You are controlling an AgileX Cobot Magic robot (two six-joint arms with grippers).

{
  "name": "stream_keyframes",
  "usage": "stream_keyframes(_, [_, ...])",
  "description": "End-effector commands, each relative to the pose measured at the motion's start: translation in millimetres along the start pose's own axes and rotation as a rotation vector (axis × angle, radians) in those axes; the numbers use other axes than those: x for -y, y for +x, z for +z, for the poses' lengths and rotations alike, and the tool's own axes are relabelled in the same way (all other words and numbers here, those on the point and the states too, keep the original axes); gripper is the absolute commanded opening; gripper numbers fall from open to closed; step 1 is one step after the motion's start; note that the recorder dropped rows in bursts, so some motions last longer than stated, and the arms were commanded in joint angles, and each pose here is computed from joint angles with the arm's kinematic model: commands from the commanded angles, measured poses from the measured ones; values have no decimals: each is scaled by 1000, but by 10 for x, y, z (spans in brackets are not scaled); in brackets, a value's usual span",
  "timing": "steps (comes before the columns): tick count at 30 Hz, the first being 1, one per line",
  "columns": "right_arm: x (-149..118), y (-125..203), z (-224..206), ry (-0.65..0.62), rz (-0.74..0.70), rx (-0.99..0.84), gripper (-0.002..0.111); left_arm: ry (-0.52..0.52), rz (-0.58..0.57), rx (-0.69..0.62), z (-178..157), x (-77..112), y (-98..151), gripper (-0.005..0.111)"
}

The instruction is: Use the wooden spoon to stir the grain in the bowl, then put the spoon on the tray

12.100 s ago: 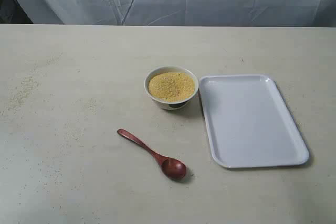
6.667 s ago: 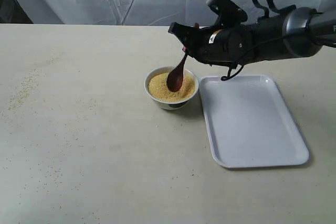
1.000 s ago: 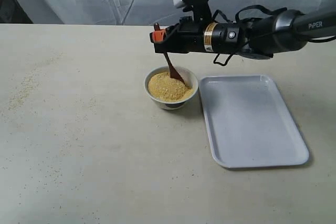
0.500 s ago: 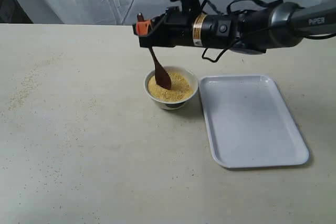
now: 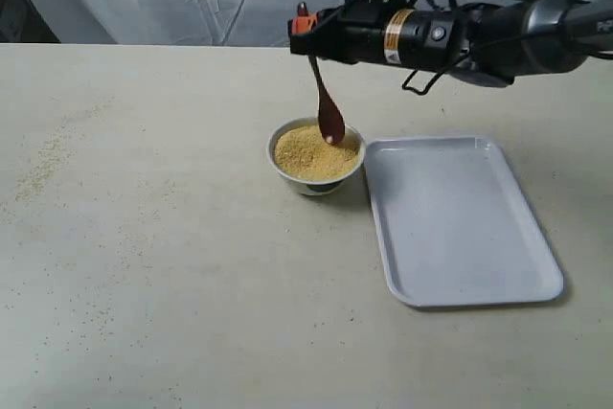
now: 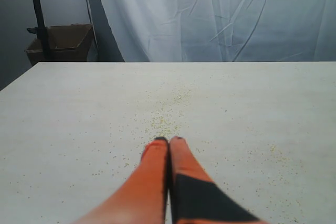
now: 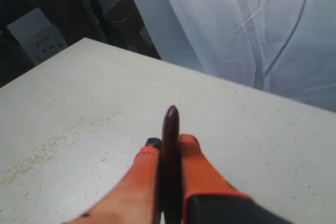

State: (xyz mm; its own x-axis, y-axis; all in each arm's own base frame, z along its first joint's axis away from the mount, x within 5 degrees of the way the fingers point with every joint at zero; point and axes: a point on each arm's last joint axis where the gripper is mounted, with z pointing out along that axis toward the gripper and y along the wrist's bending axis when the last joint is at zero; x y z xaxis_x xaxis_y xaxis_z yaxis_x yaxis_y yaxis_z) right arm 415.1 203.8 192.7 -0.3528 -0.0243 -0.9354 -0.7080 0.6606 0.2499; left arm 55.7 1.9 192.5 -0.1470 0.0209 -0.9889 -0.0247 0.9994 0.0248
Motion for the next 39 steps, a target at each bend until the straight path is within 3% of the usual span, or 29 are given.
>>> stream_keyframes(1, [71,-56,-53,26,-51,14,0,-2,1,3,-2,-1,3,0])
stream_keyframes(8, [86,321,133,-22,48,-47,0,-2,1,3,-2,-1,3,0])
stream_keyframes(13, [-93,264,141,-133,39,-28,0,-2,1,3,-2,-1,3,0])
stream_keyframes(20, [-47,-109,-34,-39,-61,65,0,-2,1,3,-2,-1,3,0])
stream_keyframes(24, [52,-5,0,41,-99,14,0,-2,1,3,-2,-1,3,0])
stream_keyframes(31, [104,429,189,-10,-49,-57,0,-2,1,3,-2,-1,3,0])
stream_keyframes(36, [-124,217,156,-144,-68,44,0,-2,1,3,-2,-1,3,0])
stream_keyframes(39, [-145,45,80,-123,-109,73,0,-2,1,3,-2,-1,3,0])
